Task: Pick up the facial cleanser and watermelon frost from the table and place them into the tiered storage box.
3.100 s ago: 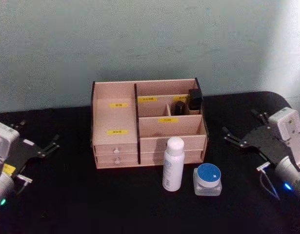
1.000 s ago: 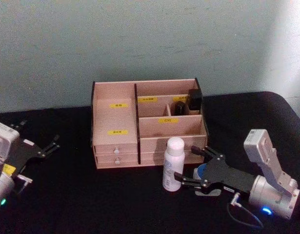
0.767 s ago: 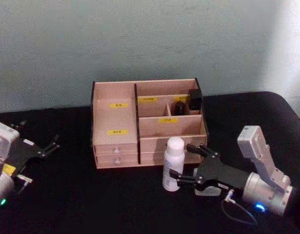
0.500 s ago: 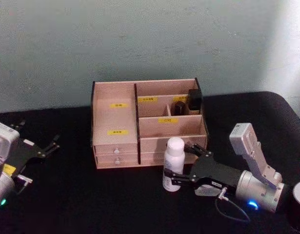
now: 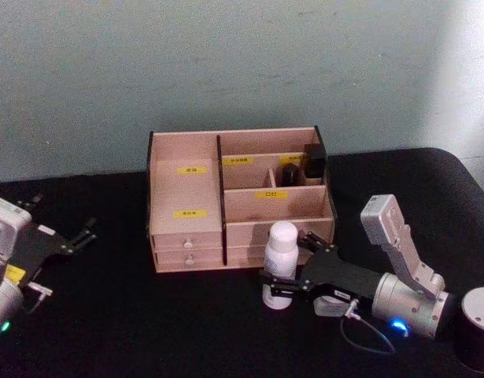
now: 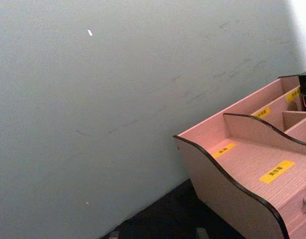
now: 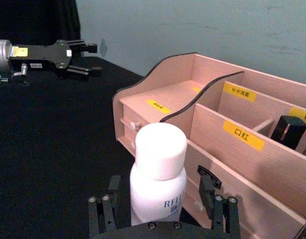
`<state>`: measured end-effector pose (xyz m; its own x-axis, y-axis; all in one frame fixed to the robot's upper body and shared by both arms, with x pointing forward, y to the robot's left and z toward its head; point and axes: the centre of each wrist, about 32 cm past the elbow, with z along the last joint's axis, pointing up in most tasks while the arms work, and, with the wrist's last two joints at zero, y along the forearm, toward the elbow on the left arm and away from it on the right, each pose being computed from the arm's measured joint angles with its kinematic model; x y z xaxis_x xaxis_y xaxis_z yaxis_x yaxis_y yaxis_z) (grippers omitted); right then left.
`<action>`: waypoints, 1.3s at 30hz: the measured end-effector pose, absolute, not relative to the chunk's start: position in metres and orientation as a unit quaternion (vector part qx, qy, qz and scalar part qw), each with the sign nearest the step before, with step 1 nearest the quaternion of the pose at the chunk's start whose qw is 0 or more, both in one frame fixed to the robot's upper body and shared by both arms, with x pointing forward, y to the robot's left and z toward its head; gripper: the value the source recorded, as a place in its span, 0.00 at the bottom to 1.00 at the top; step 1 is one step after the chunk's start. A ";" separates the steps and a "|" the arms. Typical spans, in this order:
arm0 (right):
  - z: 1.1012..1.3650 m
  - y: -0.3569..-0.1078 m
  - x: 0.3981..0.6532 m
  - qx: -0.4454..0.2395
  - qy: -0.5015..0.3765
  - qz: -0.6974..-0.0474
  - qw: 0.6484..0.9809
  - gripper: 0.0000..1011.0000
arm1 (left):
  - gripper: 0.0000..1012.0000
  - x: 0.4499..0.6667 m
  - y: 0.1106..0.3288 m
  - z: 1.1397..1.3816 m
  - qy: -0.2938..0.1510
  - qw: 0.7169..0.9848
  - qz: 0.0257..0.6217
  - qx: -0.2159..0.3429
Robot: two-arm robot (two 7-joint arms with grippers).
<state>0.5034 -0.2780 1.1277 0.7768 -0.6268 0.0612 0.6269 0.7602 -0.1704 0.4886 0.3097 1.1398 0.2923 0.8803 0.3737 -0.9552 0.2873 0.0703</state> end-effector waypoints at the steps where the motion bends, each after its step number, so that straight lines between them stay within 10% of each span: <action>1: 1.128 -0.278 0.504 -0.091 0.001 -0.334 0.938 0.99 | 0.99 0.489 0.310 1.140 -0.132 0.791 0.580 0.141; 22: 1.128 -0.277 0.505 -0.090 0.002 -0.337 0.937 0.99 | 0.99 0.489 0.310 1.140 -0.132 0.791 0.580 0.142; 39: 1.128 -0.278 0.505 -0.090 0.002 -0.337 0.937 0.59 | 0.99 0.489 0.310 1.140 -0.132 0.791 0.580 0.141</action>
